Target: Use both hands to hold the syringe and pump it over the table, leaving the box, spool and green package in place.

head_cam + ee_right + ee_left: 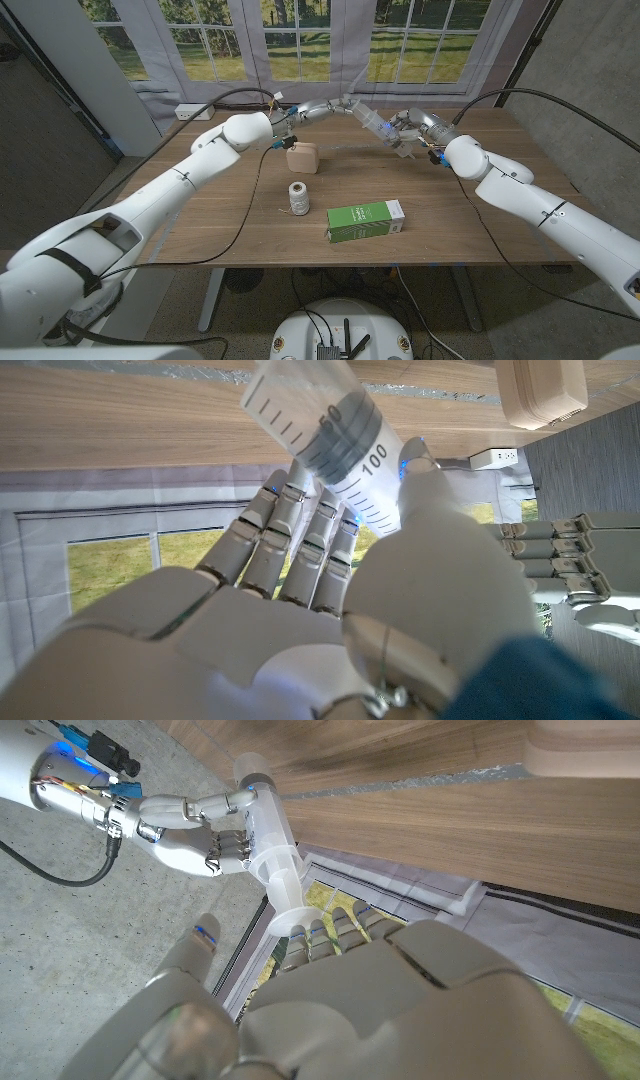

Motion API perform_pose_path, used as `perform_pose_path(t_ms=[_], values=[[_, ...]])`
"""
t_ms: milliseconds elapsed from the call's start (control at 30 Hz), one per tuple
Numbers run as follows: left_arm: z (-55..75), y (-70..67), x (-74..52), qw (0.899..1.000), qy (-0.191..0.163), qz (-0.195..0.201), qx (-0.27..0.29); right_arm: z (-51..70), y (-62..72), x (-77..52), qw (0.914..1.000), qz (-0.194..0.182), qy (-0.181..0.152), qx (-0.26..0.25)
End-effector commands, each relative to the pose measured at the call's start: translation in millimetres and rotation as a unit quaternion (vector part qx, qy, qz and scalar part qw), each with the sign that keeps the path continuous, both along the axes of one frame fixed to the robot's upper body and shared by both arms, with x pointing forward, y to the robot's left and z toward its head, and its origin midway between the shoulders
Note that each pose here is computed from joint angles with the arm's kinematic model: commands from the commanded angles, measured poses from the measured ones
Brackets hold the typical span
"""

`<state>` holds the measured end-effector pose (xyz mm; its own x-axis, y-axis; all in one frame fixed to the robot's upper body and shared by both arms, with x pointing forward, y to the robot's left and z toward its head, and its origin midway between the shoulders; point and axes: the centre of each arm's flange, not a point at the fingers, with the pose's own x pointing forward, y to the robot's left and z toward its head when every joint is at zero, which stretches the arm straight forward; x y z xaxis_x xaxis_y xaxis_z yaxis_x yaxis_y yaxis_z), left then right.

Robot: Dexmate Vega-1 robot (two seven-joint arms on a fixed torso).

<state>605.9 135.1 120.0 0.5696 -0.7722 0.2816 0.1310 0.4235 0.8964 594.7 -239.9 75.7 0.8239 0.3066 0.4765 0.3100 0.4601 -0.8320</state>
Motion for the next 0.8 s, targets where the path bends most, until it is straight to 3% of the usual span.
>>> perform_pose_path(t_ms=[33, 800], values=[[-5.2, -4.4, 2.3, 1.0, 0.004, -0.002, 0.003, -0.8, -0.2, -1.8, 1.0, 0.0, -0.001, 0.004], [-7.9, -10.4, 8.0, 1.0, 0.007, -0.007, 0.002, 0.5, 1.4, -3.2, 1.0, 0.005, -0.003, 0.005]])
